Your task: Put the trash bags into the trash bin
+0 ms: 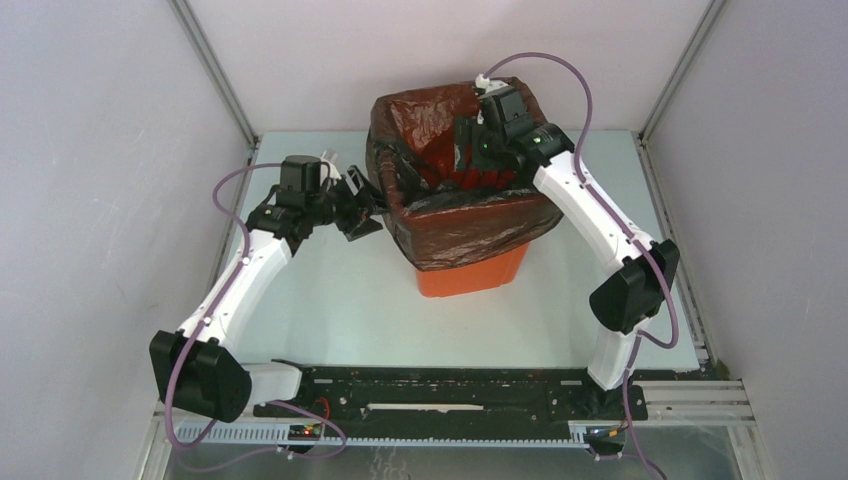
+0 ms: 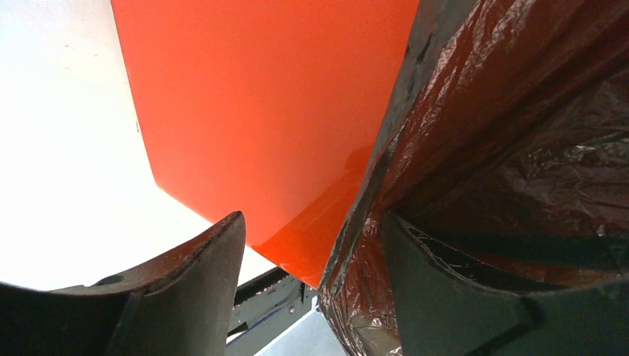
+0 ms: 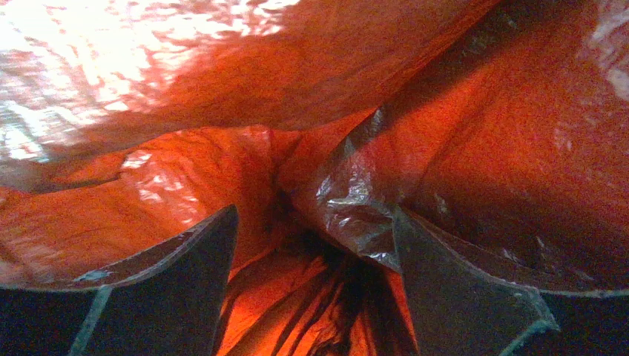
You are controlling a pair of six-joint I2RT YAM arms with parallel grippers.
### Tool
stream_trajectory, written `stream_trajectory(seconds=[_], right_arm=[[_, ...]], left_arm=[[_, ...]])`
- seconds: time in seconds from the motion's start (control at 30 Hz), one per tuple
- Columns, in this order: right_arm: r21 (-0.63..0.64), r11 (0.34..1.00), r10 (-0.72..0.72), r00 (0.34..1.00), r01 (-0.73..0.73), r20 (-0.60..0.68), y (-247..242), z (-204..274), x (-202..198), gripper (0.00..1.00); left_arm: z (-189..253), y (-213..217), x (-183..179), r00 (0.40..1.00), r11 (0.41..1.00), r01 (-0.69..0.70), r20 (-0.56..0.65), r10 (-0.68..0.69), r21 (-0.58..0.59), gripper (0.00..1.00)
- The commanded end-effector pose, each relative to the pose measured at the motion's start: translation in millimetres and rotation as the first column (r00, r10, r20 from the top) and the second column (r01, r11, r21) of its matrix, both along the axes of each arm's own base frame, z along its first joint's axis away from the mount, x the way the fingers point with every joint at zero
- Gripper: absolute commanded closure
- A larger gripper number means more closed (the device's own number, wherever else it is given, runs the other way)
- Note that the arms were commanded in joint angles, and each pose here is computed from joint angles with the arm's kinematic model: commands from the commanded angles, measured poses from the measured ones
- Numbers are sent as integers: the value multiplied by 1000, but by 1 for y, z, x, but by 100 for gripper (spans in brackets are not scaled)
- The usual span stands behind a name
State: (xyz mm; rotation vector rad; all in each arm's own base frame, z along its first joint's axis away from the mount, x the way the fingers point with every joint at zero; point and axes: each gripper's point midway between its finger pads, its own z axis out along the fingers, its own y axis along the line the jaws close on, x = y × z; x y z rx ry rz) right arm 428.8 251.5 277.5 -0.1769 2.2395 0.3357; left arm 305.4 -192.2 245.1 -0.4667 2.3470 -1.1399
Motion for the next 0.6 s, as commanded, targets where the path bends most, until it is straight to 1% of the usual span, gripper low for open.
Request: stream_trajectory(seconds=[0.0,0.07,0.2,0.3,0.43,0.57], right_arm=[[-62,998,-5,994,12,108,-11,10,18,15],[-123,992,-18,993,32,114,-19,1,30,16],[-183,981,-41,992,62,118,-28,-3,49,17],[-158,986,-34,991,54,129,-23,3,52,16],[-105,994,4,993,8,117,-1,10,42,14],[-70,997,45,991,-36,125,18,45,22,12]], left_arm=[[25,-7,8,996,999,35,86,-33,-16,27],[26,-6,7,996,999,33,89,-31,-15,28],[27,-5,6,995,999,30,91,-29,-13,27],[26,-6,6,996,999,29,85,-27,-16,27],[28,-5,6,995,999,28,92,-26,-16,27],[29,-4,4,995,1000,30,94,-29,-9,27]])
